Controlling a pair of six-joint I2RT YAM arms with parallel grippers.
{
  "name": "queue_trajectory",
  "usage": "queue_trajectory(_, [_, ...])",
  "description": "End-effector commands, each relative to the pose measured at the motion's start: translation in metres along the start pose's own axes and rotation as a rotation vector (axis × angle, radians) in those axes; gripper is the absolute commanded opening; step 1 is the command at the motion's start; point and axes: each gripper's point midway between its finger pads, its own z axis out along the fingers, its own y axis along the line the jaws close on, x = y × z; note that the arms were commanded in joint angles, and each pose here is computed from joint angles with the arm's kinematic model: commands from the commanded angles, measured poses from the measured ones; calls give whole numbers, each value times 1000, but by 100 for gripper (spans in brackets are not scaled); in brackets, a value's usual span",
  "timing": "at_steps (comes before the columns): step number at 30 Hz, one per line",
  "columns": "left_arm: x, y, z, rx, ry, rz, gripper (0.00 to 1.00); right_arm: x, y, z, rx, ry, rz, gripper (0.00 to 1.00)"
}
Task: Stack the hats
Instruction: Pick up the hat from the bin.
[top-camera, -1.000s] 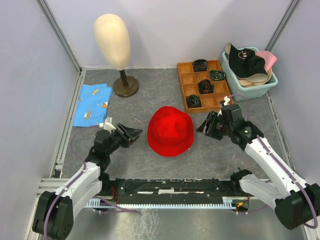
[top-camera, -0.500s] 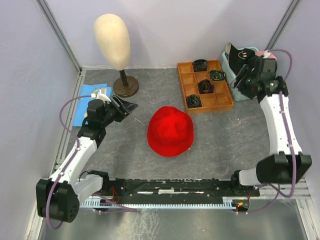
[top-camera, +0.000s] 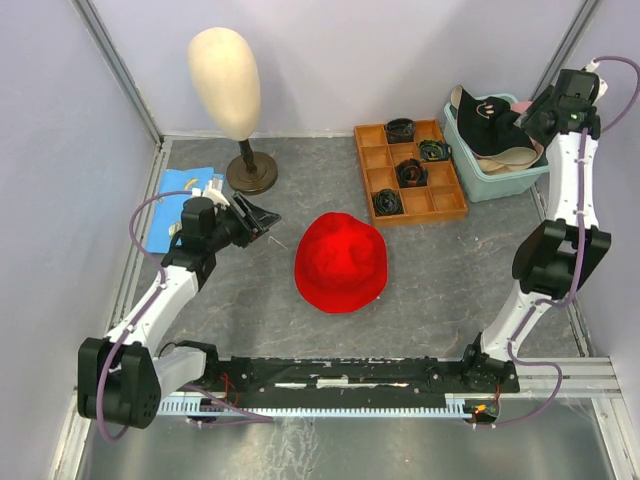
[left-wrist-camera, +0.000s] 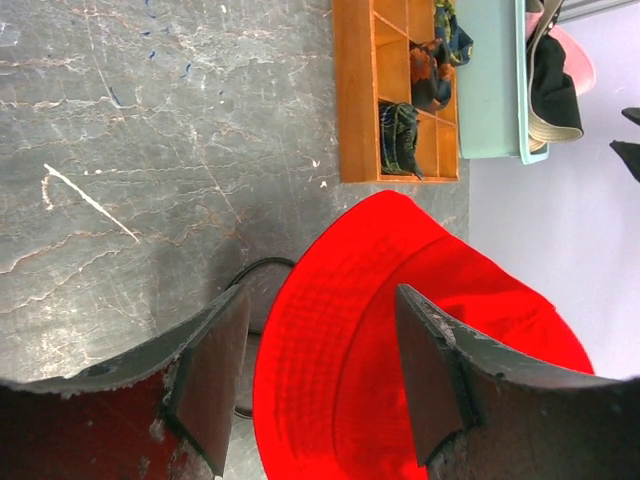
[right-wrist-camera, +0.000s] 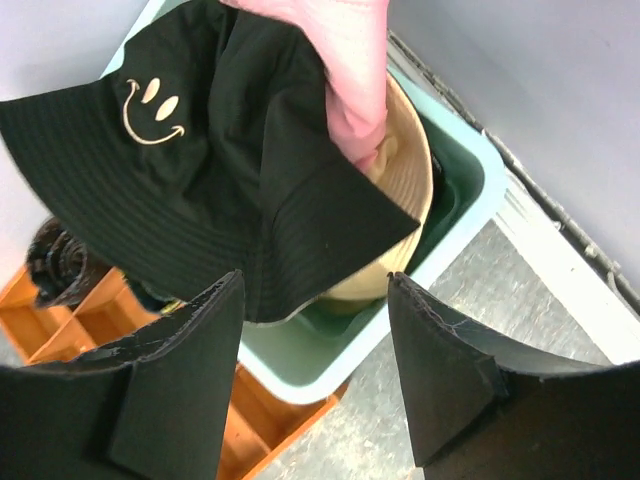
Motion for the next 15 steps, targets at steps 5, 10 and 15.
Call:
queue_trajectory(5, [6, 14, 11, 10, 23, 65, 66, -41, -15, 40, 150, -175, -114, 64])
queue_trajectory(10, [9, 24, 20, -9, 45, 64, 66, -57, -15, 59, 185, -260, -122, 58])
queue_trajectory(15, [14, 34, 28, -22, 73, 58, 66, -63, -17, 78, 232, -293, -123, 60])
